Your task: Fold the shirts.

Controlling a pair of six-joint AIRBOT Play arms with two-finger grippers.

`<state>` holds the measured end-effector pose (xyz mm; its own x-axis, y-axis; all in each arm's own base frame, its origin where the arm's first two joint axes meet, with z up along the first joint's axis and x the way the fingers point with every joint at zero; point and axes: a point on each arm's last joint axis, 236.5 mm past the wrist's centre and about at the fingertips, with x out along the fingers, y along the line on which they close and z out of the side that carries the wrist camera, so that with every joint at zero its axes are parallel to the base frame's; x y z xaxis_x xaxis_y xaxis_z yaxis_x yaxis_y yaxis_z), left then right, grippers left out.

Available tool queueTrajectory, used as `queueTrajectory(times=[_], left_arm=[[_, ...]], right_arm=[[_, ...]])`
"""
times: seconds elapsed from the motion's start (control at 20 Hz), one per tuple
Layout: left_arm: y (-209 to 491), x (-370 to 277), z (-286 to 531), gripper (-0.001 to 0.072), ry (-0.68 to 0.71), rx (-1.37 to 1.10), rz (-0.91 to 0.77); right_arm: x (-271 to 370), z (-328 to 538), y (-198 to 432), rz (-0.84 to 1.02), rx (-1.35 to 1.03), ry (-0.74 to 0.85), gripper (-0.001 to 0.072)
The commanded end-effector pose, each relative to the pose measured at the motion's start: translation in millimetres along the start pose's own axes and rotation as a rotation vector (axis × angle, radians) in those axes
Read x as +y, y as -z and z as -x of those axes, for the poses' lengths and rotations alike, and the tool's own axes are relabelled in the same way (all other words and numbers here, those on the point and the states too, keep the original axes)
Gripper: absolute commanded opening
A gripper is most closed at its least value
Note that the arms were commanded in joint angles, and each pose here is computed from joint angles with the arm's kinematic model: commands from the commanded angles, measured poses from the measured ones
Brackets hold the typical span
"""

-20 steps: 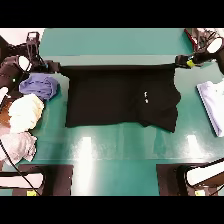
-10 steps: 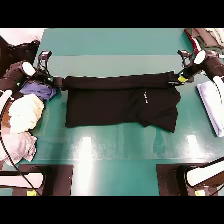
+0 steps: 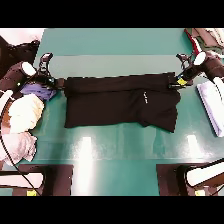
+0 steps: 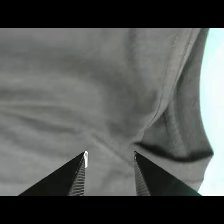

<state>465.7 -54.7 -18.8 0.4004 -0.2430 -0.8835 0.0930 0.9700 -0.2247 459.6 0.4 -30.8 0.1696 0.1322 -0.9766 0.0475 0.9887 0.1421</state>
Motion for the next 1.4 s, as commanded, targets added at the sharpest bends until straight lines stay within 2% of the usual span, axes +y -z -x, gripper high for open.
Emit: queueTrajectory(times=[0.0, 0.2, 0.35, 0.6, 0.95, 1.05, 1.1, 1.35], left_arm=[[26, -8, 1, 0.0487, 0.03, 0.111, 0.027], [89, -18, 14, 0.0488, 0.079, 0.357, 0.005], [125, -22, 21, 0.0487, 0.083, 0.352, 0.031], [187, -30, 21, 0.0489, 0.105, 0.326, 0.099], [203, -54, 6, 0.0473, 0.21, 0.327, 0.243], [212, -58, 10, 0.0151, 0.224, 0.37, 0.239], [215, -59, 11, 0.0028, 0.229, 0.382, 0.235], [188, -66, 29, 0.0023, 0.249, 0.317, 0.172]], right_arm=[[5, 31, 4, 0.013, -0.026, -0.009, 0.0359], [-1, 83, 28, 0.039, -0.019, -0.012, 0.0359], [-12, 111, 43, 0.015, -0.021, -0.017, 0.0359], [7, 135, 39, -0.047, -0.085, -0.213, 0.036], [5, 136, 40, -0.054, -0.081, -0.219, 0.036], [6, 136, 46, -0.042, -0.058, -0.22, 0.036], [6, 134, 52, -0.035, -0.034, -0.219, 0.036], [-4, 91, 124, -0.107, 0.105, -0.237, 0.036]])
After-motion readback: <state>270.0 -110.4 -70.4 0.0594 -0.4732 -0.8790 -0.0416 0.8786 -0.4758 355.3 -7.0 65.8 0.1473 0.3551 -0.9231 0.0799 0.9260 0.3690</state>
